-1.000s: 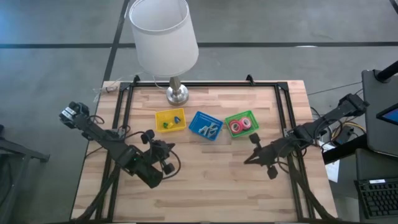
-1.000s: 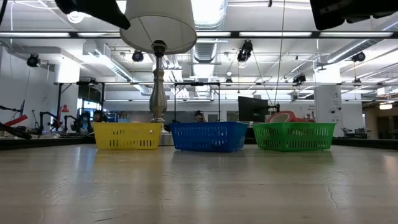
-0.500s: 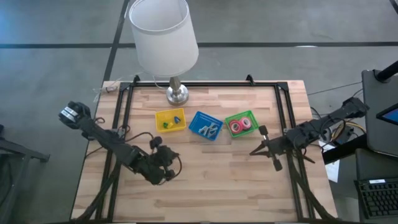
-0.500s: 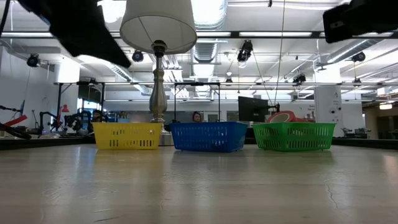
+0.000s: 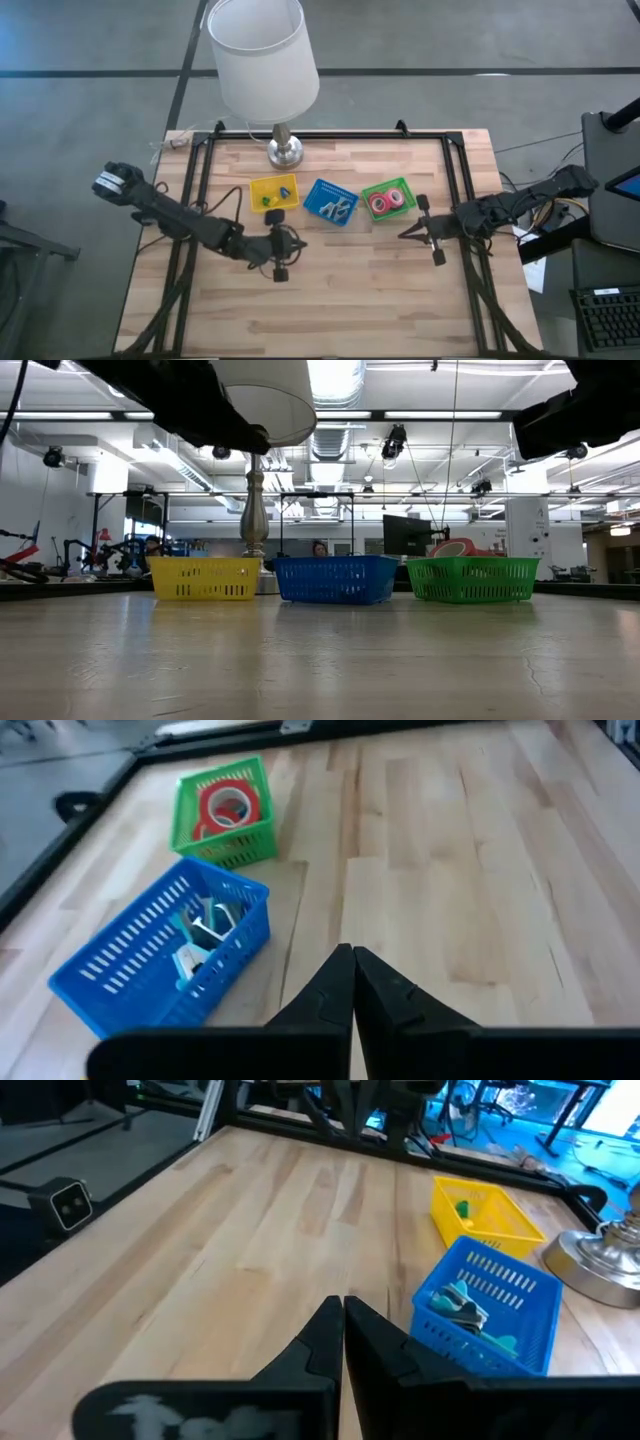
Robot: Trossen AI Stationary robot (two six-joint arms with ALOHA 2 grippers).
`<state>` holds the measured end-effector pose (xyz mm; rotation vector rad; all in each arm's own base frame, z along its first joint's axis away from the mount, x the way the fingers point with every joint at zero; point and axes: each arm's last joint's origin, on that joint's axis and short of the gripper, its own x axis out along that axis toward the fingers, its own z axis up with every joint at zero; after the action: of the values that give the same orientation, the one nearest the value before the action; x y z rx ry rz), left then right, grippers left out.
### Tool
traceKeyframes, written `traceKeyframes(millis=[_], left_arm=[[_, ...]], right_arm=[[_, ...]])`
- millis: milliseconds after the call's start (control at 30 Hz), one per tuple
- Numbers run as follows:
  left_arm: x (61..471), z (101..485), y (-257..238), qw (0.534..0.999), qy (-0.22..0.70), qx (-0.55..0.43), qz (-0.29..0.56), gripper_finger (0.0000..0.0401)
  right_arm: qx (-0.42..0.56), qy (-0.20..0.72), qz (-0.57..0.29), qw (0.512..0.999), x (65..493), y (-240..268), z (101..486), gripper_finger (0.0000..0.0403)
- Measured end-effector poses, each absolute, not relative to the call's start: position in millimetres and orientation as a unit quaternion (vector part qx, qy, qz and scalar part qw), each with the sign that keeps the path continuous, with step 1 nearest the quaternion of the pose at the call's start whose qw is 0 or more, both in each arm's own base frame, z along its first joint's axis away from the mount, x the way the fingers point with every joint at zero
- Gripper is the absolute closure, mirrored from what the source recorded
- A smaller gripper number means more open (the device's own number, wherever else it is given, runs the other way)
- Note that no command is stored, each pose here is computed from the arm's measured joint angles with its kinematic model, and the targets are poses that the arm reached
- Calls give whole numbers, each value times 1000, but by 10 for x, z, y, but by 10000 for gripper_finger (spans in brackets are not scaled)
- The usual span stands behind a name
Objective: Pick and place Stapler, Stapler remover, tape
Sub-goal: Return to Home Position
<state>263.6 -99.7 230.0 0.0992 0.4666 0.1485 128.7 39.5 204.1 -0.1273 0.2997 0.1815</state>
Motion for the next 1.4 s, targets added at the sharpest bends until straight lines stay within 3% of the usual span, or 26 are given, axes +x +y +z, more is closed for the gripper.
traceKeyframes(millis=[267, 500, 767, 1000, 1400], left_arm=[[2620, 2250, -829, 965, 246, 72, 61, 391], [2226, 2268, -666, 974, 214, 35, 71, 391], [1737, 1974, -503, 995, 75, -57, 44, 390], [1479, 1794, -415, 997, -62, -31, 26, 390], [1359, 1825, -357, 994, -97, 9, 57, 390]], right_arm=[[-57, 151, 86, 983, 1271, 382, 2077, 394], [-53, 161, 85, 982, 1213, 363, 2048, 394], [-54, 150, 69, 985, 1199, 348, 2065, 394], [-54, 148, 58, 986, 1202, 343, 2068, 394], [-34, 150, 55, 987, 1184, 336, 2041, 394]])
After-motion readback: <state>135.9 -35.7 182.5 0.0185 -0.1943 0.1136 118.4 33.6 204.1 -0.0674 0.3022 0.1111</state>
